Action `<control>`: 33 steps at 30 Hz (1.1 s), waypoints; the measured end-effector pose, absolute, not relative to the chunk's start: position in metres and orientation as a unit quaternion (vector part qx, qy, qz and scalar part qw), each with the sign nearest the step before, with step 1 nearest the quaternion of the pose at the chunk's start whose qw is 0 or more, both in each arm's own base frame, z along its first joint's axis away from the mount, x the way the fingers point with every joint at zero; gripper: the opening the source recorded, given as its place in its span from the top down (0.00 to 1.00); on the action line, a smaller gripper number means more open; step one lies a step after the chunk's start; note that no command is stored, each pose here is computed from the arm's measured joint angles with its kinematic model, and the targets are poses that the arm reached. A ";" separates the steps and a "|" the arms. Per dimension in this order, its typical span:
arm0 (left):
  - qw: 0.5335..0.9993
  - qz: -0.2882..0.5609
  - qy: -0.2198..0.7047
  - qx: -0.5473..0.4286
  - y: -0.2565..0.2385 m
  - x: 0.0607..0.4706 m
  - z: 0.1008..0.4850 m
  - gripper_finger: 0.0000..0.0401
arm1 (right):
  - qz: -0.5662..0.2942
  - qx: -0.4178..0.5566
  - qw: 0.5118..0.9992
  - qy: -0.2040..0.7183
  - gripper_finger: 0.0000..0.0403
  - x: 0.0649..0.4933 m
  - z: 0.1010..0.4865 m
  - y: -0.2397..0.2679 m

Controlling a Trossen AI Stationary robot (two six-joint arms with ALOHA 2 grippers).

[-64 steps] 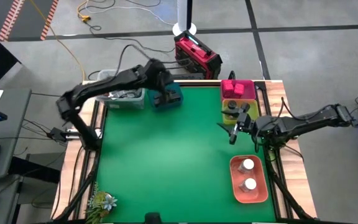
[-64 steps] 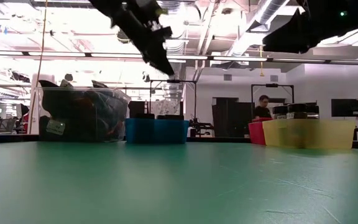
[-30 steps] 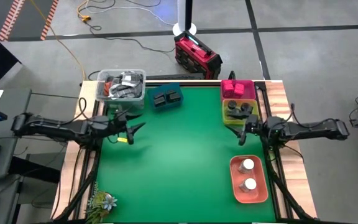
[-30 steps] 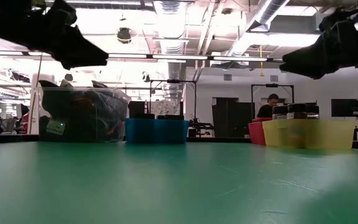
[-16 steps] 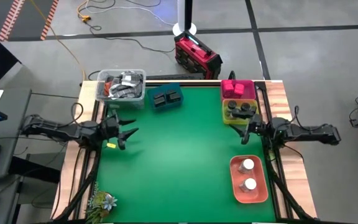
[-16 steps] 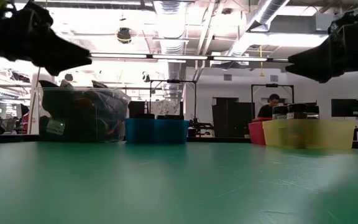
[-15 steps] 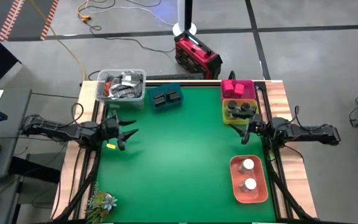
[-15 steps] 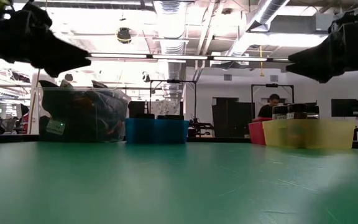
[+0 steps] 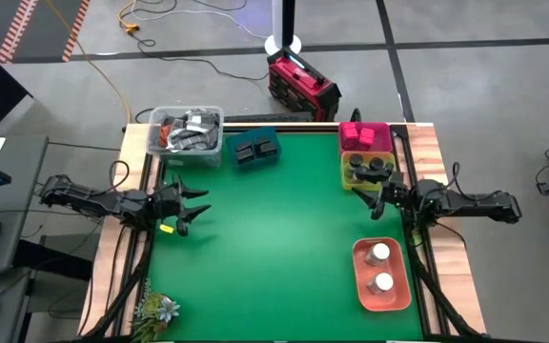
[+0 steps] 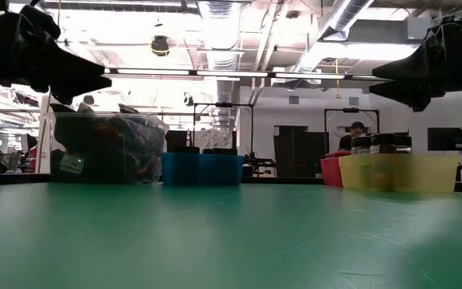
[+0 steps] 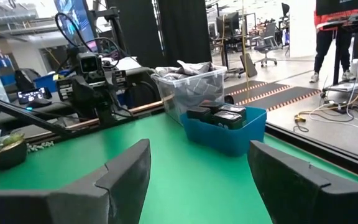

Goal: Sort spices by type
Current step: Return to Home Position

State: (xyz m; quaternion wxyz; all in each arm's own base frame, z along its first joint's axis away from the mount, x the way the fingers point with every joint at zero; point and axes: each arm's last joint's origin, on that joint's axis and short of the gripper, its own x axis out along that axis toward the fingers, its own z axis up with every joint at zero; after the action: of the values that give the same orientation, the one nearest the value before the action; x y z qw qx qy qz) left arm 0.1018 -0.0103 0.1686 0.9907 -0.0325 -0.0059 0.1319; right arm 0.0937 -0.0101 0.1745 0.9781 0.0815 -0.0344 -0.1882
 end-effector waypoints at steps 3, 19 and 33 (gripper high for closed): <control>0.990 0.132 -0.009 -0.046 -0.010 0.102 0.169 0.51 | -0.188 0.081 0.978 -0.034 0.28 0.094 0.174 -0.010; 0.991 0.133 0.012 0.005 -0.010 0.102 0.165 0.51 | -0.188 0.081 0.978 -0.033 0.28 0.094 0.174 -0.010; 0.991 0.133 0.014 0.008 -0.010 0.102 0.165 0.51 | -0.188 0.081 0.978 -0.033 0.28 0.094 0.174 -0.010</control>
State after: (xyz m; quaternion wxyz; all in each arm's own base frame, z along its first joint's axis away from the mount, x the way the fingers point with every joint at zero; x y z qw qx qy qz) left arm 0.1018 -0.0102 0.1650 0.9911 0.0079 0.0137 0.1325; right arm 0.0938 -0.0101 0.1740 0.9782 0.0811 -0.0326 -0.1885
